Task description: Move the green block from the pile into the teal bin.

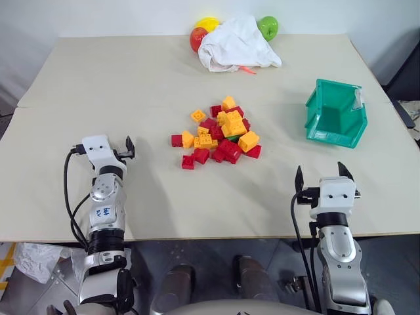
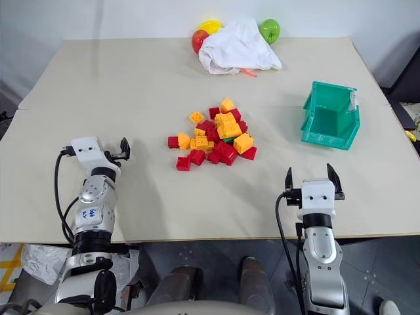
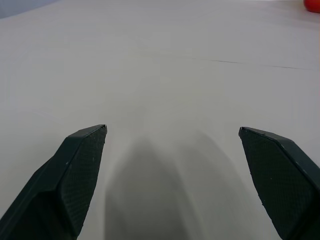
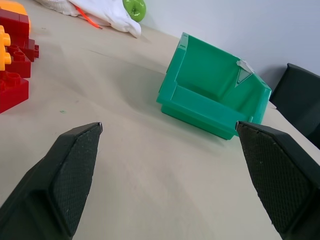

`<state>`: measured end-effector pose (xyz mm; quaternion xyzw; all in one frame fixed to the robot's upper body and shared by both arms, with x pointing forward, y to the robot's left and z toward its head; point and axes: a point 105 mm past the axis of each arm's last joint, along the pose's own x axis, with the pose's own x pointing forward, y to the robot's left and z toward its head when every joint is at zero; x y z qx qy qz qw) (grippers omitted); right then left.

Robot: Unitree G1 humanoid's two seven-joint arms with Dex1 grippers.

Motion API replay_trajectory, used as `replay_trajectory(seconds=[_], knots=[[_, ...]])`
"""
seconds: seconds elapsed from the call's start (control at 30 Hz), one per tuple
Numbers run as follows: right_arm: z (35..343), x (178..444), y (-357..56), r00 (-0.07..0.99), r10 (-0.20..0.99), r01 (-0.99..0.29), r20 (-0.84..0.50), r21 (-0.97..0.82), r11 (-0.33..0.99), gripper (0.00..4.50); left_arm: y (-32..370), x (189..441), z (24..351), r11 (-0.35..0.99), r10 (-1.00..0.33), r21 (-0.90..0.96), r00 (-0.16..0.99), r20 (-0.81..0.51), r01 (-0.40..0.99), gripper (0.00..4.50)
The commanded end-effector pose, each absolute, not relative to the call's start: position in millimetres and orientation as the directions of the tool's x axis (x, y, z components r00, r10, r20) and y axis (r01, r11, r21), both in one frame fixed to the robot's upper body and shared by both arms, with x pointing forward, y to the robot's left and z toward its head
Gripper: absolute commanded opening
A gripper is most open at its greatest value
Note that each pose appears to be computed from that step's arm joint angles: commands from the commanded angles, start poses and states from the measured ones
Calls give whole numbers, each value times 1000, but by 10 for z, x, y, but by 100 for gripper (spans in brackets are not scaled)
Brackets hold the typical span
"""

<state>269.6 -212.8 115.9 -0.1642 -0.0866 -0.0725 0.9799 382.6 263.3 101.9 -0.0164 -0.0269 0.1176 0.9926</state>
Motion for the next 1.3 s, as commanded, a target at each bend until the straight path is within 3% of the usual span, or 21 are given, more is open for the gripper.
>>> replay_trajectory(seconds=[0.03, 0.33, 0.5, 0.73, 0.87, 1.2, 1.3], knots=[[1285, 2666, -2100, 967, -93, 164, 236, -304, 938, 448, 2582, 3817, 1060, 980, 201, -7, 978, 61, -201, 450], [1359, 2701, -1989, 979, 10, 49, 205, -283, 958, 448, 2441, 3896, 1201, 996, 56, -75, 994, 98, -49, 450], [1473, 2765, -1898, 976, 163, -113, 143, -305, 946, 448, 2131, 3931, 1376, 951, -307, 77, 945, 115, 300, 450], [1687, 2876, -1531, 882, 469, -433, 32, -333, 837, 448, 1989, 3897, 1517, 768, -627, 224, 776, 71, 600, 450], [1798, 2904, -1216, 804, 593, -573, -34, -309, 759, 355, 1877, 3807, 1576, 622, -777, 227, 626, 65, 749, 450], [1937, 3142, -571, 751, 652, -656, -105, -232, 718, 4, 1762, 3604, 1673, 343, -939, 249, 335, 72, 906, 450], [1948, 3245, -398, 753, 648, -653, -111, -244, 717, 4, 1761, 3566, 1681, 303, -953, 251, 293, 77, 919, 450]])
